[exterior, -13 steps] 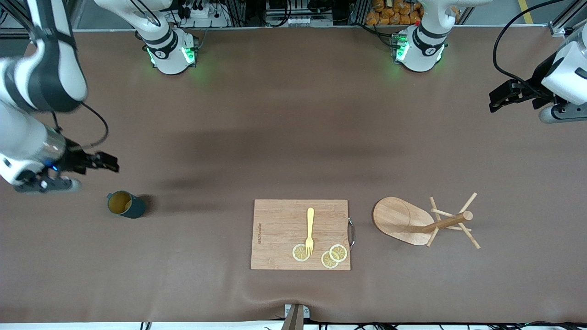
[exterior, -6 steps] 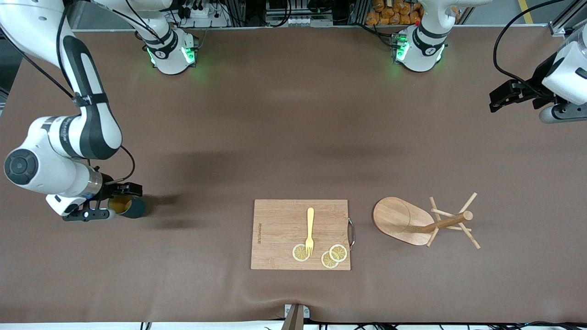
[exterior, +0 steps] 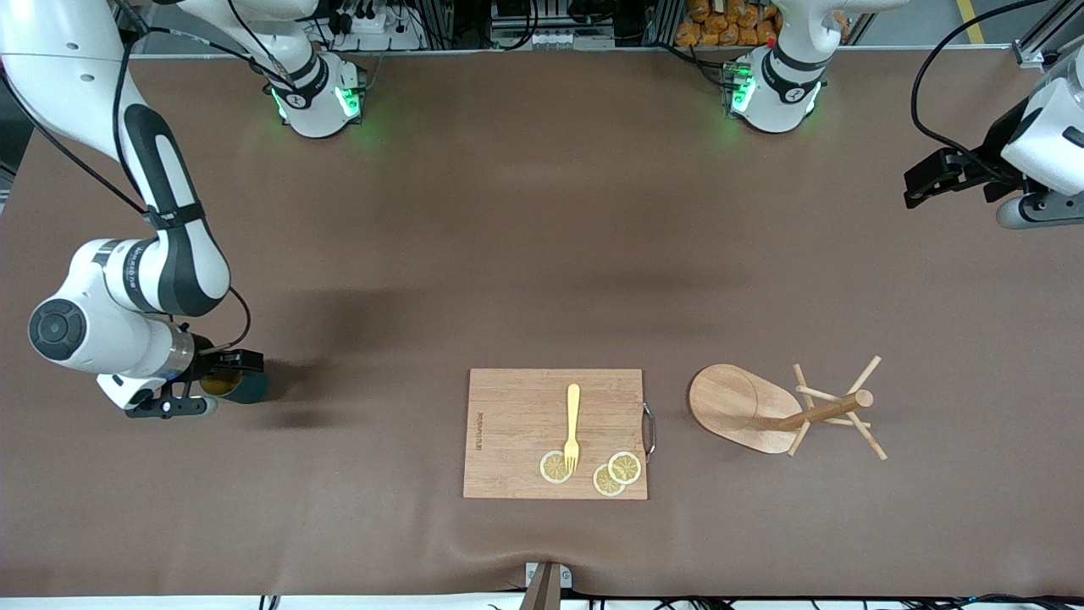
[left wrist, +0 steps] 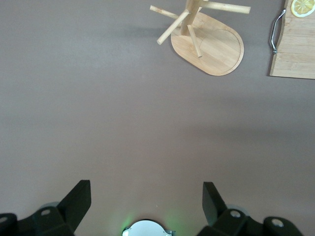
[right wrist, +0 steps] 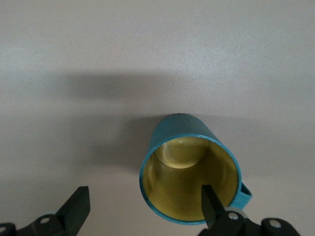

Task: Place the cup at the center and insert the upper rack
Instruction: 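Close the right gripper on the teal mug's rim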

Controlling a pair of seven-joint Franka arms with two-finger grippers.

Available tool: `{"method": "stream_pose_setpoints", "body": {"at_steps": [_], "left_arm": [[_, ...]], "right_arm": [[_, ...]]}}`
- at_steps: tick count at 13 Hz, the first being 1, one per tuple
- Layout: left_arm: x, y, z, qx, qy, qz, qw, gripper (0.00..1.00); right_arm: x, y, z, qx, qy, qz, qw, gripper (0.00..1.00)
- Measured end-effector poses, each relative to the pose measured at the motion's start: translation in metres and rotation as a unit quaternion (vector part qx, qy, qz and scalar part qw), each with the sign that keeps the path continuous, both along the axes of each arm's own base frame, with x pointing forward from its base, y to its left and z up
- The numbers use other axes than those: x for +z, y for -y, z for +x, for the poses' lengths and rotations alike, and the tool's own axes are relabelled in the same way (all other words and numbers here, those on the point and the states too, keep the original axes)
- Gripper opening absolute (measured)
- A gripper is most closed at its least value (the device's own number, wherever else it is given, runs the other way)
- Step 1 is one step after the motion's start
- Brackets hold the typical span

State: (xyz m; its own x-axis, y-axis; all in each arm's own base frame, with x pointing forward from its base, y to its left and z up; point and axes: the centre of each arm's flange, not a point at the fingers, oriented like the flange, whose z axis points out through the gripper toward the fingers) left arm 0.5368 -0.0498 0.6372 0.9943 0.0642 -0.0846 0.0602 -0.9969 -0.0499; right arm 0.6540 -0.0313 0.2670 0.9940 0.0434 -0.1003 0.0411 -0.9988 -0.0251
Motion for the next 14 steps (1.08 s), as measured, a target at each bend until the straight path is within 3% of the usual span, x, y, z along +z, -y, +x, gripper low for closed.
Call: {"method": "stream_pose_setpoints", "body": {"at_steps": [5, 6, 7, 8, 14], "left_arm": [[0.000, -0.008, 0.001, 0.007, 0.000, 0.000, 1.000, 1.00], [0.000, -0.009, 0.001, 0.008, 0.000, 0.000, 1.000, 1.00], [0.000, -0.009, 0.001, 0.009, 0.000, 0.000, 1.000, 1.00], [0.000, -0.009, 0.001, 0.008, 0.000, 0.000, 1.000, 1.00], [-0.003, -0.001, 0.002, 0.001, -0.002, 0.000, 1.000, 1.00]], "right_arm": [[-0.018, -0.001, 0.002, 0.003, 0.005, 0.000, 1.000, 1.00], [-0.023, 0.000, 0.003, 0.008, 0.007, 0.000, 1.000, 0.92], [-0.026, 0.000, 0.003, 0.018, 0.007, 0.001, 1.000, 0.92], [-0.027, 0.000, 0.003, 0.028, 0.007, 0.002, 1.000, 0.85], [-0.026, -0.001, 0.005, 0.037, 0.009, 0.003, 0.999, 0.12]]}}
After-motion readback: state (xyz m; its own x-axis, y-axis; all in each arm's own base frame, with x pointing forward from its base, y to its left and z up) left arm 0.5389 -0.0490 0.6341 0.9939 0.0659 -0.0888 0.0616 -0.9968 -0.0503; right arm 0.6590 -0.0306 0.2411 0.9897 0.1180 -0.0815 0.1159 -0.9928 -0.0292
